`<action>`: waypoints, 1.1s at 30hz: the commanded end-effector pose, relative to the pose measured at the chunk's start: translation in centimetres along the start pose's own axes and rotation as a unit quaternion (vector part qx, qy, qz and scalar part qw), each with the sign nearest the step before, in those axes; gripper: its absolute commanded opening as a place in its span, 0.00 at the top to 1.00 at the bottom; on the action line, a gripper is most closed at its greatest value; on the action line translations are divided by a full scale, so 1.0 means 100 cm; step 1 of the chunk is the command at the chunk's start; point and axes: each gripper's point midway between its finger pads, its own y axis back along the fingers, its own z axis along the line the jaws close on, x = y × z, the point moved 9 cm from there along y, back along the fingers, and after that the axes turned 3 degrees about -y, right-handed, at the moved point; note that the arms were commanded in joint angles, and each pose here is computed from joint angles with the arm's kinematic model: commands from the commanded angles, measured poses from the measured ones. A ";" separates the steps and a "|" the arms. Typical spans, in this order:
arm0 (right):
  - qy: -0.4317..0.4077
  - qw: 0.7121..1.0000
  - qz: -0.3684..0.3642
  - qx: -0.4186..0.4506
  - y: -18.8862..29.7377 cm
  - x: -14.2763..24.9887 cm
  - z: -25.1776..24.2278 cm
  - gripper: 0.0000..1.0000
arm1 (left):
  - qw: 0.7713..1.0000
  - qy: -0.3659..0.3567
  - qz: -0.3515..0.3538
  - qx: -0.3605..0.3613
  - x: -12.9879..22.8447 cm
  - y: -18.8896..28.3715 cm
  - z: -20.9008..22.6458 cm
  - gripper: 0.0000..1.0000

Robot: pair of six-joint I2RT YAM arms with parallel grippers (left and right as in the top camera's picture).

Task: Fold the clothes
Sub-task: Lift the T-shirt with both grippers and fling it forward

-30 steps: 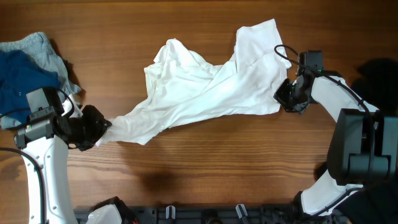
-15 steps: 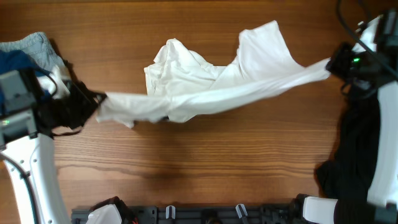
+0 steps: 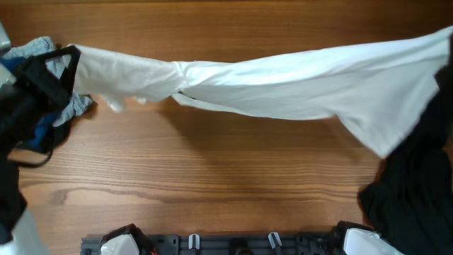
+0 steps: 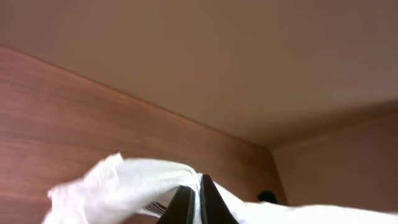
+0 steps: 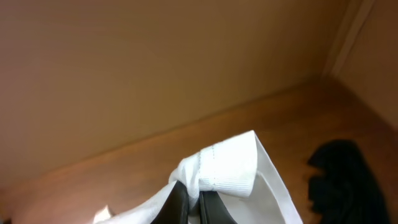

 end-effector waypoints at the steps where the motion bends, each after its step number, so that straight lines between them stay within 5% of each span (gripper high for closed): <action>1: 0.010 1.000 0.008 0.026 -0.010 -0.002 -0.005 0.96 | 0.999 -0.018 -0.030 -0.041 -0.003 0.010 -0.001 0.96; 6: 0.014 0.994 0.101 0.034 -0.078 0.008 -0.013 0.96 | 0.998 0.014 0.010 -0.057 -0.011 -0.023 0.026 0.96; 12: 0.035 0.972 0.232 0.007 -0.217 0.042 -0.026 0.96 | 0.987 0.010 0.142 -0.080 0.002 -0.151 0.075 0.96; 14: 0.028 0.974 0.222 -0.044 -0.265 0.047 -0.021 0.96 | 0.983 -0.024 0.161 -0.086 0.010 -0.206 0.092 0.96; 18: -0.035 0.991 0.061 -0.112 -0.298 0.000 0.001 0.96 | 0.995 -0.084 0.038 -0.049 -0.032 -0.259 0.101 0.96; 22: -0.053 0.976 -0.114 -0.176 -0.249 -0.075 0.025 0.96 | 0.971 -0.167 -0.169 0.006 -0.122 -0.219 0.049 0.96; 26: -0.046 0.975 -0.154 -0.151 -0.219 -0.097 0.025 0.96 | 0.943 -0.191 -0.273 0.013 -0.171 -0.155 0.013 0.96; 29: -0.024 0.990 -0.101 -0.099 -0.228 -0.078 0.014 0.96 | 0.968 -0.156 -0.194 -0.009 -0.153 -0.159 0.026 0.96; 33: 0.013 0.996 0.085 0.028 -0.259 -0.011 -0.020 0.96 | 0.995 -0.046 0.024 -0.080 -0.084 -0.180 0.064 0.96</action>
